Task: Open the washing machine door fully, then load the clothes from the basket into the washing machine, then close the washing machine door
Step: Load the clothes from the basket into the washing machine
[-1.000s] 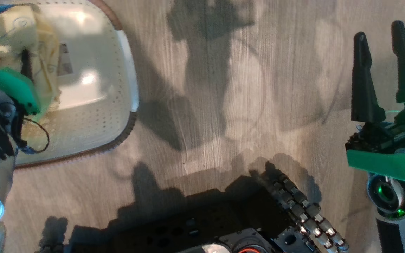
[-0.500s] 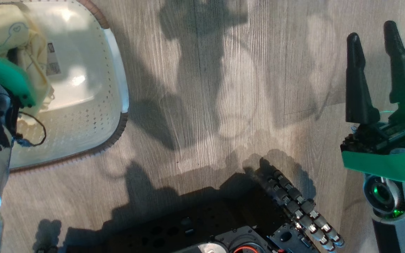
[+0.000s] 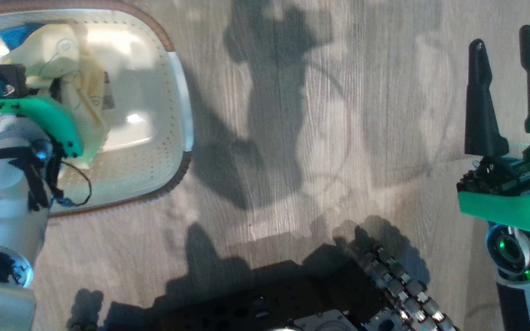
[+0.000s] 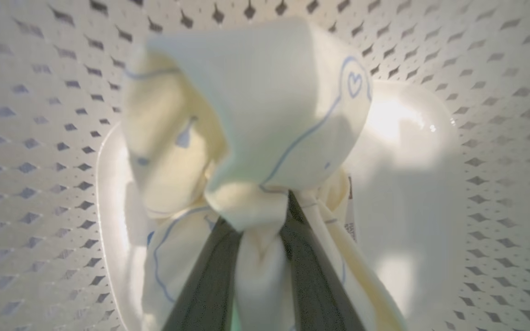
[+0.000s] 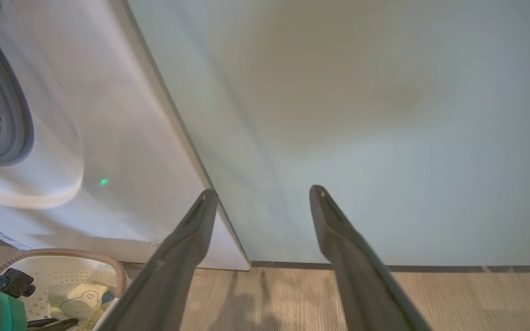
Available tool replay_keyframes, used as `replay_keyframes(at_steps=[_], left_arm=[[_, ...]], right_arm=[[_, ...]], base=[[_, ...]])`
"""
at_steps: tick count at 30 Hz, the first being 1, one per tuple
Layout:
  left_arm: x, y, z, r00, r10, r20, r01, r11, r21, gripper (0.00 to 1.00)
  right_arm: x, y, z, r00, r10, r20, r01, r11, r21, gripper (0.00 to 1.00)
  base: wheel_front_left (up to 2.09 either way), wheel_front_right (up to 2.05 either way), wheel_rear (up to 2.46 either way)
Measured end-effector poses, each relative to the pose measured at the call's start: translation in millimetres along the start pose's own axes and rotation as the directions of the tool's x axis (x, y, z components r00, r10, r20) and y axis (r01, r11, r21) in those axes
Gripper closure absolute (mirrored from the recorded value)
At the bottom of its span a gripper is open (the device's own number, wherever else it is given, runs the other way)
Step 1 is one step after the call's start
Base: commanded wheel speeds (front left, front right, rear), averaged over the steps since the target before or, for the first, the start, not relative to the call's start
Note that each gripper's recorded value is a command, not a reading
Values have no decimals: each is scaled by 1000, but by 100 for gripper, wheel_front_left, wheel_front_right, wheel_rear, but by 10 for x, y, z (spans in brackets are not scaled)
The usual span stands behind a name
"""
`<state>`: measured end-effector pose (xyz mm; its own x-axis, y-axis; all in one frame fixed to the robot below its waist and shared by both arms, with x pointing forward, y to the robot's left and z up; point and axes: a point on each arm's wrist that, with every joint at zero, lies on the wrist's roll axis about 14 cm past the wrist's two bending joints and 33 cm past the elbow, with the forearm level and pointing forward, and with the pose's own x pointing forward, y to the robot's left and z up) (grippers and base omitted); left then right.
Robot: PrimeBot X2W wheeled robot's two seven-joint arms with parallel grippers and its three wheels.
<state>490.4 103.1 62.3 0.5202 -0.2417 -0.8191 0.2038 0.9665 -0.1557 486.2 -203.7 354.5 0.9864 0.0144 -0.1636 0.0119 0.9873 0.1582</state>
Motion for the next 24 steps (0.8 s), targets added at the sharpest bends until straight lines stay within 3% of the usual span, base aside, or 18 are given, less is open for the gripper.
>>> replay_keyframes(at_steps=[14, 24], left_arm=[[-798, -94, 851, 954, -5, 301, -1, 1000, 18, 100], [-1761, -27, 1434, 842, 51, 537, -57, 998, -7, 100]], right_arm=[[-111, 144, 417, 996, 25, 90, -23, 1000, -20, 0], [-344, 285, 722, 989, 46, 140, -44, 999, -17, 0]], base=[[0, 0, 0], [0, 0, 0]])
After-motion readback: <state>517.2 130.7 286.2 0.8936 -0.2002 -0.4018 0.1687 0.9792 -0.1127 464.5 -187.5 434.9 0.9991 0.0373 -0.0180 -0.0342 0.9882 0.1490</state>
